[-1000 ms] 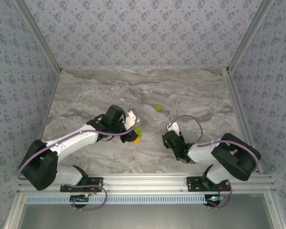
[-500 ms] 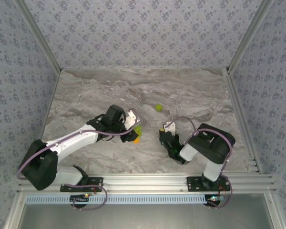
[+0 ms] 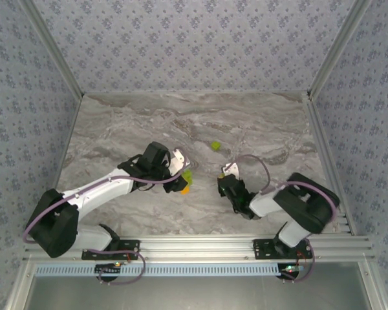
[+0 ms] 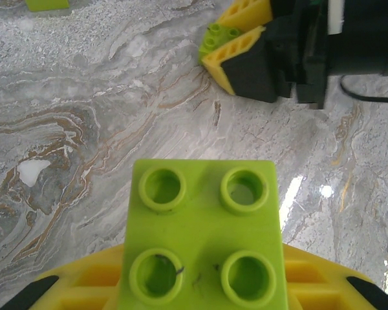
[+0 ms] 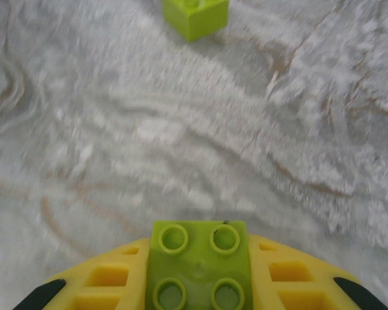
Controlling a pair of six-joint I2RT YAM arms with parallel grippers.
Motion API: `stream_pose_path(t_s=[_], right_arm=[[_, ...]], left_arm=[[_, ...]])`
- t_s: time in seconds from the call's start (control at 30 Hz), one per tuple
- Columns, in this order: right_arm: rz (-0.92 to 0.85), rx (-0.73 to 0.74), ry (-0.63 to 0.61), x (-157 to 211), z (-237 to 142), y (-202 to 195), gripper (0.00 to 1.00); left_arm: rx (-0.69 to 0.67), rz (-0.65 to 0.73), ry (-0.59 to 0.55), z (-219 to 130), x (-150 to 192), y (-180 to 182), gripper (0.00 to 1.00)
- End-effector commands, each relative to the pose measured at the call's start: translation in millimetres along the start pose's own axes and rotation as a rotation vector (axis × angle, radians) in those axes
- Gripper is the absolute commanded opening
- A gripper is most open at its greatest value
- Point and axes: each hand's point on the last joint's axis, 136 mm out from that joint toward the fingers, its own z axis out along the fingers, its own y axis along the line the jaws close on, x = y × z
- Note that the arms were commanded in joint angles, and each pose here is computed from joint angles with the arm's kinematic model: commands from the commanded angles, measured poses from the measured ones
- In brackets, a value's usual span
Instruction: Assemble a carrot with lego
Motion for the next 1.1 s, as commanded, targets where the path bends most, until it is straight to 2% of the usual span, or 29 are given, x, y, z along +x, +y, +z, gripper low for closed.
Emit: stream_pose_path(t_s=[0.0, 0.23, 0.37, 0.5, 0.57, 0.73, 1.07], right_arm=[[-0.099, -0.052, 0.203, 20, -22, -4, 0.10], [-0.044, -0.234, 0.214, -40, -63, -2, 0.10], [-0.069, -0.494, 0.245, -65, -94, 24, 0.11], [-0.116, -0.795, 0.271, -81, -126, 61, 0.12], [-0.133, -0.889, 0.262, -86, -135, 72, 0.12], [-0.146, -1.058, 0.213, -98, -150, 91, 0.11], [-0.241, -1.217, 0.206, -115, -168, 102, 0.11]], left_arm=[[0.000, 0.010, -0.035, -4, -13, -2, 0.09], [0.018, 0.013, -0.040, -5, -14, -5, 0.09], [0.081, 0.013, -0.040, -5, -15, -15, 0.10], [0.200, 0.018, -0.051, -8, -20, -36, 0.11], [0.253, 0.027, -0.048, -10, -22, -47, 0.12], [0.405, 0.045, -0.054, -17, -26, -80, 0.12], [0.531, 0.092, -0.019, -21, -22, -115, 0.12]])
